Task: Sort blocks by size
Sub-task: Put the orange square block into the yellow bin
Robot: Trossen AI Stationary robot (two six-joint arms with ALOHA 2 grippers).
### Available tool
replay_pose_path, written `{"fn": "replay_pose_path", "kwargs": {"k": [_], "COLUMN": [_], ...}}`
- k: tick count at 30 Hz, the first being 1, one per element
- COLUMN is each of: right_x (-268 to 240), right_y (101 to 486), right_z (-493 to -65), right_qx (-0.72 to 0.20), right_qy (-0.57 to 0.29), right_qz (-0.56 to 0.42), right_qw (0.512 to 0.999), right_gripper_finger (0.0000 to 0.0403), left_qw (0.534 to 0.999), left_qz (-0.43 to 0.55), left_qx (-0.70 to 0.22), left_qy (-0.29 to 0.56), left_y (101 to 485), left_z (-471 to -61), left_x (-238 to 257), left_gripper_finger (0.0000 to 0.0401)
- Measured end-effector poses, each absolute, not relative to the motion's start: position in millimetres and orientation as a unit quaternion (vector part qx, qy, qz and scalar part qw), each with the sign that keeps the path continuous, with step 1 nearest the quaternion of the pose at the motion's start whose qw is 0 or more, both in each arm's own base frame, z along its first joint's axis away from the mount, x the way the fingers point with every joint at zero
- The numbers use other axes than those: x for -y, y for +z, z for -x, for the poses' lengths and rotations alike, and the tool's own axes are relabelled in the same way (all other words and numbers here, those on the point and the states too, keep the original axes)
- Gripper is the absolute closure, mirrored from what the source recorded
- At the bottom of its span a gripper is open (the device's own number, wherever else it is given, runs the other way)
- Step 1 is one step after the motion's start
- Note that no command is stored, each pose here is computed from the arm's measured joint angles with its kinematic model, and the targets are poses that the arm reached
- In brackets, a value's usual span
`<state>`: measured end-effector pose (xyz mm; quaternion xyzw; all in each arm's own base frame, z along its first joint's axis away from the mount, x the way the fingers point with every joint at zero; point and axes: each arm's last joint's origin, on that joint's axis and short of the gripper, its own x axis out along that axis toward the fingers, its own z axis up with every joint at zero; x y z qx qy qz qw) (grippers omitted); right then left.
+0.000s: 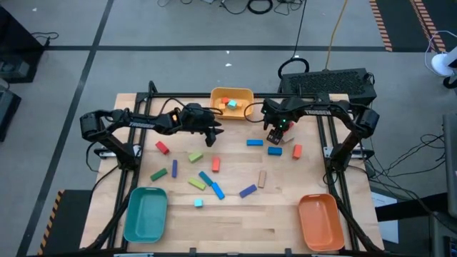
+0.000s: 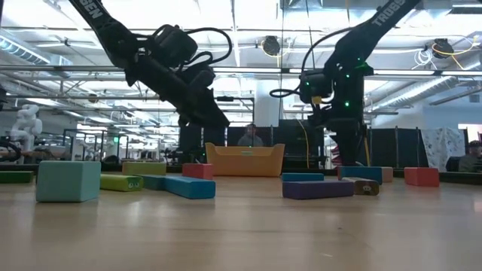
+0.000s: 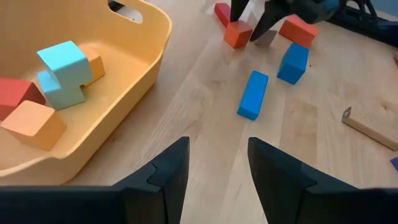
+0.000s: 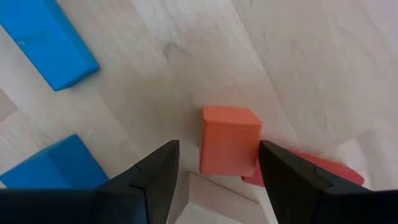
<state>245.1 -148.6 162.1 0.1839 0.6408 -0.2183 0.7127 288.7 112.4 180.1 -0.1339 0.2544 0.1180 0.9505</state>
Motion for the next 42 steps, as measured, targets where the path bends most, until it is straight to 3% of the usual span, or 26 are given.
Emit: {"fn": "replay_pose_path", "kwargs": {"k": [4,11,20,31,42], "right_x": [149,148,151,149,171], "right_y": [159,158,164,217,245], "right_z": [-245,-244,-252,-293,-324], "right_qx": [-0.634,-0.637,-0.616,-0.551,-0.476], "right_qy": [-0.222,-0.222,-0.222,-0.201,-0.222], "right_qz": [-0.185,-0.184,-0.176,-0.128,-0.053], "right_qw": [0.717,0.715,0.735,0.800,0.850], "right_gripper_finger": [0.0220,0.0295,0.0297,0.0297,0.0297], "left_qw": [0.953,0.953,0.953,0.949,0.925], "left_qz": [0.132,0.132,0.129,0.129,0.125], "left_qx": [-0.247,-0.247,-0.248,-0.259,-0.300], "left_qy": [0.118,0.118,0.118,0.124,0.197], "left_y": [181,181,181,179,173], "left_z": [-289,-289,-289,-288,-278], "left_x": [-113,-113,-113,-113,-122], "left_gripper_finger": [0.0237,0.0237,0.0237,0.0237,0.0237]}}
